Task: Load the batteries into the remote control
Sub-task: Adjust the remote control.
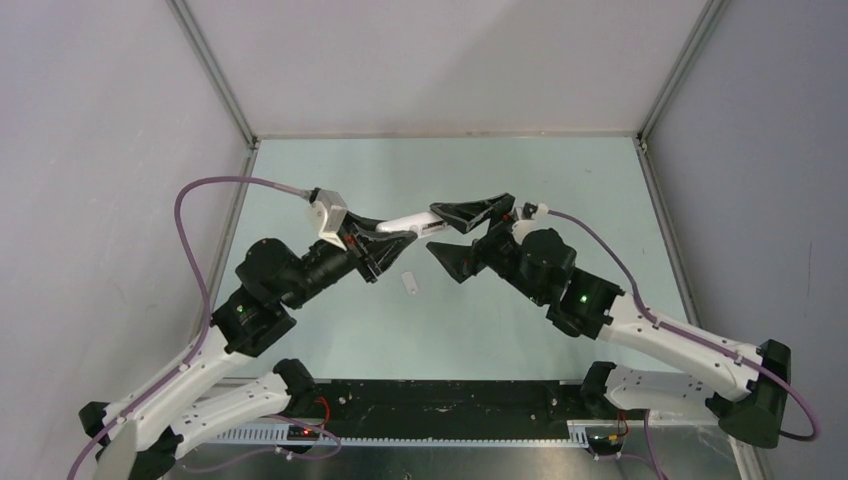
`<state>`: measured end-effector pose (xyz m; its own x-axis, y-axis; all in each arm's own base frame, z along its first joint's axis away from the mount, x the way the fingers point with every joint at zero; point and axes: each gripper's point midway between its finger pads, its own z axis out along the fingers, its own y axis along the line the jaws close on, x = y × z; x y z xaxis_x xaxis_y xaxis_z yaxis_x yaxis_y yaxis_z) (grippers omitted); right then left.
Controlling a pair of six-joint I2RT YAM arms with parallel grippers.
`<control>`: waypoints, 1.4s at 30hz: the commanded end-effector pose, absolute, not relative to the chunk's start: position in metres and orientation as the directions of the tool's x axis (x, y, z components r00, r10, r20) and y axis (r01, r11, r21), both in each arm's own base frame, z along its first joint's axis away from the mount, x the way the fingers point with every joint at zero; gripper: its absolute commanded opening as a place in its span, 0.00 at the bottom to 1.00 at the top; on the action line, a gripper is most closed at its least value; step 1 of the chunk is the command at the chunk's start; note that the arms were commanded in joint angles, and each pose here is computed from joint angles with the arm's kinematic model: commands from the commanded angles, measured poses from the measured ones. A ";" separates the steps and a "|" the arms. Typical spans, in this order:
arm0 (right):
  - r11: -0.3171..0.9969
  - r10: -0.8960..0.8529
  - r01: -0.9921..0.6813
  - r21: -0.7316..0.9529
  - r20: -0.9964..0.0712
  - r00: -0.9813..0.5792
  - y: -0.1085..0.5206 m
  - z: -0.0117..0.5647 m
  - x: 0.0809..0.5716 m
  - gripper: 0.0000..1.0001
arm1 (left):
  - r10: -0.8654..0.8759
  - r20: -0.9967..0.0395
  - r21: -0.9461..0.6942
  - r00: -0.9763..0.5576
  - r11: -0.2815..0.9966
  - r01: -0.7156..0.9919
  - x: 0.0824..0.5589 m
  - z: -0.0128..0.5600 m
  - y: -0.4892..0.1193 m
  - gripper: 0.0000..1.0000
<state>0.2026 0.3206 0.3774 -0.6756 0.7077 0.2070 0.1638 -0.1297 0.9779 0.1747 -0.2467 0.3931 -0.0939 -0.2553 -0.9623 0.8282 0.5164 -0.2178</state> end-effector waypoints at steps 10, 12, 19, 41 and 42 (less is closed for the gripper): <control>-0.246 0.688 0.186 0.951 0.306 -0.658 0.331 0.392 0.212 0.64 | -0.279 -0.960 -0.186 -0.028 0.559 0.808 0.178 0.393 -0.241 0.02; -0.244 0.675 0.204 0.948 0.317 -0.666 0.335 0.389 0.211 0.59 | -0.277 -0.960 -0.189 -0.033 0.558 0.808 0.178 0.391 -0.242 0.03; -0.234 0.656 0.239 0.942 0.334 -0.676 0.347 0.379 0.211 0.58 | -0.280 -0.959 -0.199 -0.048 0.544 0.815 0.176 0.388 -0.245 0.03; 0.146 0.734 0.074 0.987 -0.058 -0.677 0.307 0.339 0.209 0.09 | -0.151 -0.948 -0.318 -0.281 0.505 0.803 0.156 0.325 -0.248 0.74; 0.165 0.725 0.073 0.984 -0.070 -0.685 0.306 0.336 0.207 0.08 | -0.139 -0.946 -0.323 -0.293 0.494 0.807 0.154 0.322 -0.250 0.74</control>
